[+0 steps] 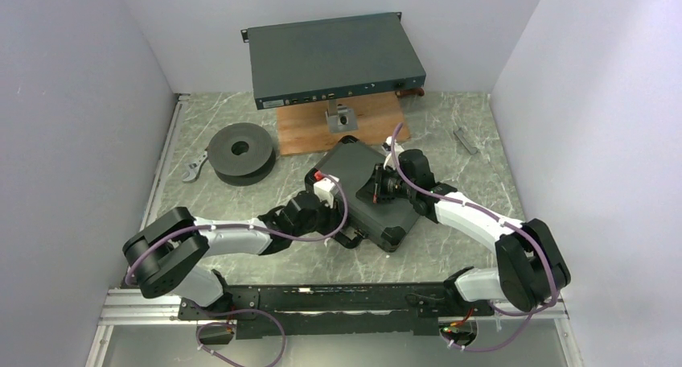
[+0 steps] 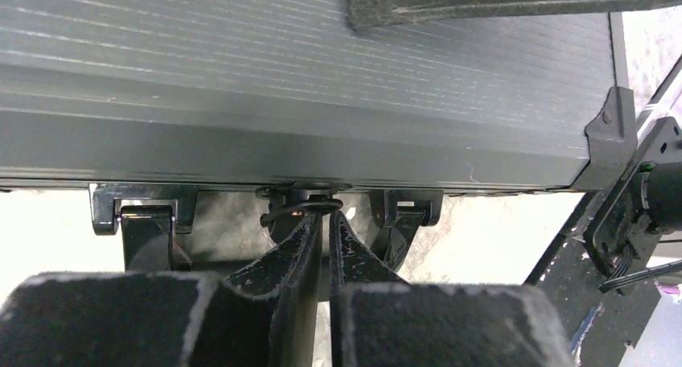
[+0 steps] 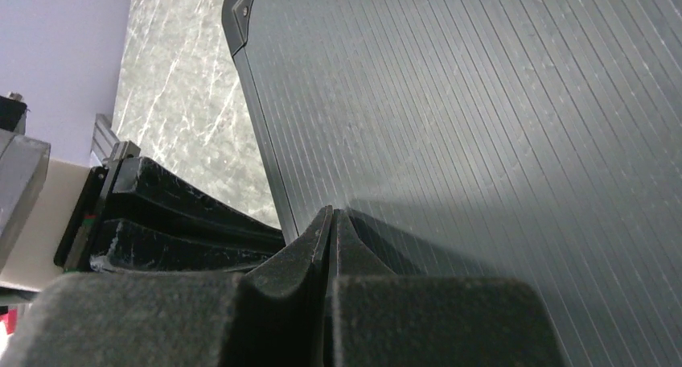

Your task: Pack up texas hold em set

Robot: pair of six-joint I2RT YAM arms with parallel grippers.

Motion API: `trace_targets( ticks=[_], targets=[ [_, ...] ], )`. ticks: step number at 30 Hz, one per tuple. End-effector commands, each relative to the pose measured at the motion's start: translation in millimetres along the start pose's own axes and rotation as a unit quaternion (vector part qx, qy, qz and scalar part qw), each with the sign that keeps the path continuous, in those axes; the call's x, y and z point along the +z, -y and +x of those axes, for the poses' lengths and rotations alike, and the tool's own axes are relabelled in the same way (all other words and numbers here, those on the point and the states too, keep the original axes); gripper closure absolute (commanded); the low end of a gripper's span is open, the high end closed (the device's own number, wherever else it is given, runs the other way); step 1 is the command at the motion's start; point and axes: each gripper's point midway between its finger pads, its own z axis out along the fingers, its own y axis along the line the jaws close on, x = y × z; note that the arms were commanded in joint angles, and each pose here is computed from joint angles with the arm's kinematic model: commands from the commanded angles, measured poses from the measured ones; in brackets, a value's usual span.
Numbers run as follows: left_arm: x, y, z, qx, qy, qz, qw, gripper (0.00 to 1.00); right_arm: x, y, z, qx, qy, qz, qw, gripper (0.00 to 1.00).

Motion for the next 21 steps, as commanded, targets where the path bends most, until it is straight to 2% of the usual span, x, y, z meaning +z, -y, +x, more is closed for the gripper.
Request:
trace_targets(
  ticks=[1,9,21],
  targets=[
    [11,17,-52,0.032,0.071,0.009,0.997,0.87,-7,66,80,0.036,-0.126,0.127,0.983,1.00],
    [27,16,-53,0.042,0.065,0.005,0.997,0.88,-6,67,81,0.037,-0.127,0.129,0.983,1.00],
    [7,19,-78,0.050,0.104,-0.004,0.993,0.88,-3,73,89,0.041,-0.141,0.137,0.980,1.00]
  ],
)
